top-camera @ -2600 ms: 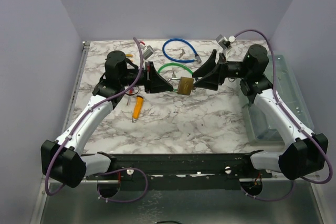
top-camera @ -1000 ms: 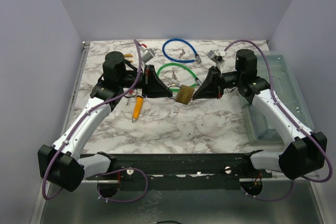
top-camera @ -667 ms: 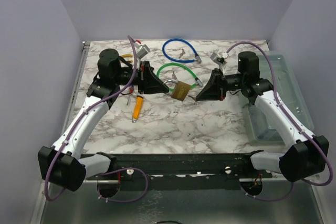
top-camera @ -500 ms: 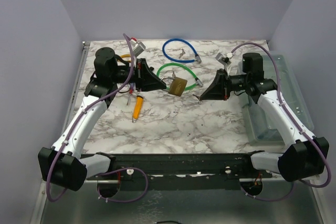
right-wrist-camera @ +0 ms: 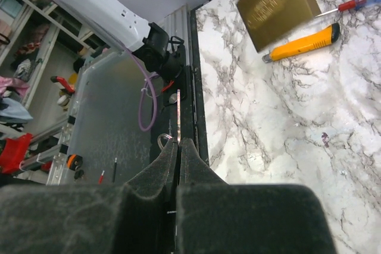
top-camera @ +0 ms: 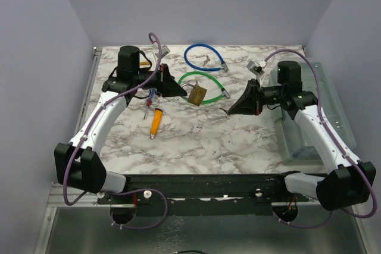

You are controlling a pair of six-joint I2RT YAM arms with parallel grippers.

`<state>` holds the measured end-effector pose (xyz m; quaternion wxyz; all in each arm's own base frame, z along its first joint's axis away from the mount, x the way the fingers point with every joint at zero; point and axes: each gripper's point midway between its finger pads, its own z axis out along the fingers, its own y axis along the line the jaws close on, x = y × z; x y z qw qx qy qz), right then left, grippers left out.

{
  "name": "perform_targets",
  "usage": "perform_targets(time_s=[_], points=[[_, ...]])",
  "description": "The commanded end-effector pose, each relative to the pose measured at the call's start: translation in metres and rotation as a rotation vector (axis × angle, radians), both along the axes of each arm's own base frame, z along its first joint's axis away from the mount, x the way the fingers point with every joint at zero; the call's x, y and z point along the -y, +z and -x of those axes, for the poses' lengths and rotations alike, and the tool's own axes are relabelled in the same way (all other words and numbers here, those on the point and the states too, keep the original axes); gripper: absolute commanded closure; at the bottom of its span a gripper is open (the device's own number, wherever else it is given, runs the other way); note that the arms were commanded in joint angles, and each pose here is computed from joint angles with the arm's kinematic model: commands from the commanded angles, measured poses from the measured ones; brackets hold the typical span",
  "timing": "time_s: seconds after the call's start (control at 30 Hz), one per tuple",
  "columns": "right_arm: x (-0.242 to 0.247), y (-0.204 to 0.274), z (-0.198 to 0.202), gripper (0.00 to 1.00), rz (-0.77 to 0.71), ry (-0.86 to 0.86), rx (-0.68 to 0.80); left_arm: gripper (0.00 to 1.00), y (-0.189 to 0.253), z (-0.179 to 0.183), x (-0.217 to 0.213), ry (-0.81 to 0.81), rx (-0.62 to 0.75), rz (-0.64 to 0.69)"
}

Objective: Lock with the key
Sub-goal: Place the lock at the center of the board.

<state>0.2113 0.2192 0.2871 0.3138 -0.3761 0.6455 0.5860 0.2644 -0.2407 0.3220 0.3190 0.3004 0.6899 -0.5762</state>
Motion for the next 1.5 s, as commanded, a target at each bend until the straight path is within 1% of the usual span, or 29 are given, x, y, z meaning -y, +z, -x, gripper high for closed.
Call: perform_targets(time_s=[0.0, 0.1, 0.17, 0.2, 0.27, 0.33, 0.57, 0.67, 0.8, 0.97, 1.07, 1.2, 1.33, 1.47], points=[[0.003, 0.004, 0.000, 1.00, 0.007, -0.038, 0.067, 1.00, -0.014, -0.014, 0.002, 0.000, 0.000, -0.046], [0.004, 0.006, 0.003, 1.00, 0.010, -0.046, 0.078, 1.00, -0.039, -0.021, 0.010, -0.001, -0.042, -0.123], [0.005, 0.007, 0.004, 1.00, 0.013, -0.054, 0.088, 1.00, -0.061, -0.018, 0.016, -0.028, -0.056, -0.214], [0.005, 0.006, 0.005, 1.00, 0.013, -0.054, 0.089, 1.00, -0.074, -0.018, 0.021, -0.060, -0.024, -0.271], [0.005, 0.006, 0.007, 1.00, 0.012, -0.053, 0.088, 1.00, -0.097, -0.010, 0.027, -0.135, -0.039, -0.368], [0.005, 0.006, 0.009, 1.00, 0.009, -0.049, 0.089, 1.00, -0.114, -0.005, 0.030, -0.208, -0.070, -0.426], [0.006, 0.003, 0.013, 1.00, 0.010, -0.045, 0.087, 1.00, -0.156, 0.011, 0.040, -0.429, -0.135, -0.538], [0.006, 0.002, 0.015, 1.00, 0.008, -0.037, 0.082, 1.00, -0.169, 0.019, 0.045, -0.504, -0.173, -0.553], [0.006, 0.001, 0.016, 1.00, 0.008, -0.034, 0.083, 1.00, -0.176, 0.031, 0.049, -0.596, -0.232, -0.533], [0.006, -0.002, 0.017, 1.00, 0.011, -0.030, 0.073, 1.00, -0.193, 0.031, 0.049, -0.626, -0.249, -0.579], [0.006, -0.003, 0.016, 1.00, 0.009, -0.028, 0.070, 1.00, -0.205, 0.019, 0.051, -0.609, -0.234, -0.618], [0.006, -0.004, 0.016, 1.00, 0.011, -0.030, 0.065, 1.00, -0.220, -0.002, 0.051, -0.596, -0.182, -0.691], [0.006, -0.005, 0.017, 1.00, 0.011, -0.028, 0.059, 1.00, -0.231, -0.016, 0.054, -0.586, -0.154, -0.719], [0.006, -0.005, 0.017, 1.00, 0.013, -0.027, 0.055, 0.88, -0.244, -0.026, 0.056, -0.577, -0.141, -0.743]])
